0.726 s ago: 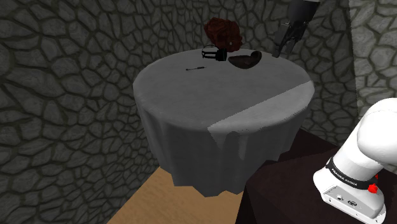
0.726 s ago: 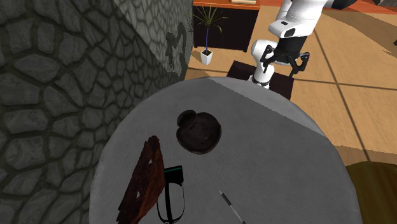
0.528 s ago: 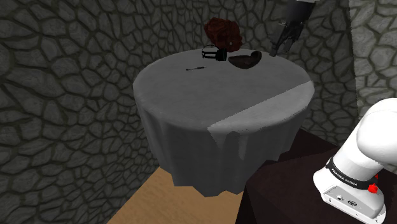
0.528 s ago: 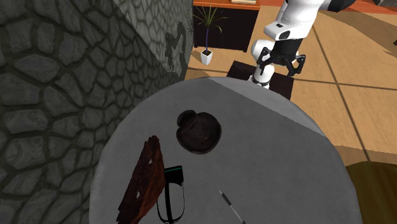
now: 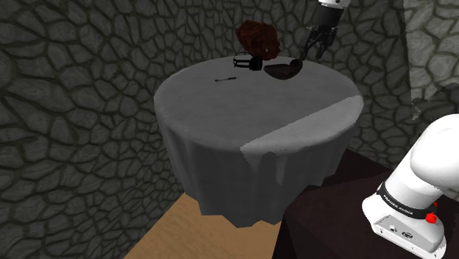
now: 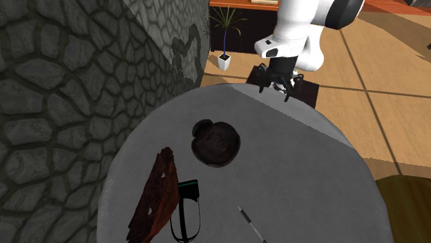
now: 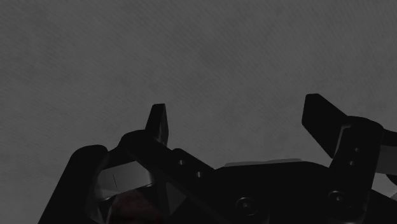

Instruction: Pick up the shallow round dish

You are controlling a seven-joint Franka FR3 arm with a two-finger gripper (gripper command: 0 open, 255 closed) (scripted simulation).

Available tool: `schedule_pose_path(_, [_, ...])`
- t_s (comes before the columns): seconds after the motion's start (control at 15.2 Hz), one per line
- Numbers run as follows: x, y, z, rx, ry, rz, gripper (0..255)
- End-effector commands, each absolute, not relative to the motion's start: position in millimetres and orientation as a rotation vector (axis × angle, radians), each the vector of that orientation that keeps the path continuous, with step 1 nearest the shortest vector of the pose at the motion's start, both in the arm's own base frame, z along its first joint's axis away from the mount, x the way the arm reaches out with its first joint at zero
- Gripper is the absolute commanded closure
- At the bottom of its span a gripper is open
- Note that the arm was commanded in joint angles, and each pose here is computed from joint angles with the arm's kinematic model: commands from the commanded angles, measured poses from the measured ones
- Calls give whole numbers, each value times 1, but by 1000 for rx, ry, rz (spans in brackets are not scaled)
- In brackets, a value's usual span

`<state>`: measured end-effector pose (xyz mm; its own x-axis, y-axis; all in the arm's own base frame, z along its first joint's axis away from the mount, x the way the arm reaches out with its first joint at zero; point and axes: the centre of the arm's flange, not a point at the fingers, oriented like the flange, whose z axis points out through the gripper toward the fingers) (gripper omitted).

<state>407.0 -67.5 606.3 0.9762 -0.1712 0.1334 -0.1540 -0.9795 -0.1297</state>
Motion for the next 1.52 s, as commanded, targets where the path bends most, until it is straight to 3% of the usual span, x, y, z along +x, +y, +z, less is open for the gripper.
schedule_pose_path(0.0, [426, -88, 600, -2992, 299, -217, 0])
schedule_pose_path(1.12, [555, -267, 541, -2852, 698, -198, 0])
schedule_pose_path(1.45, [561, -279, 521, -2841, 722, -196, 0])
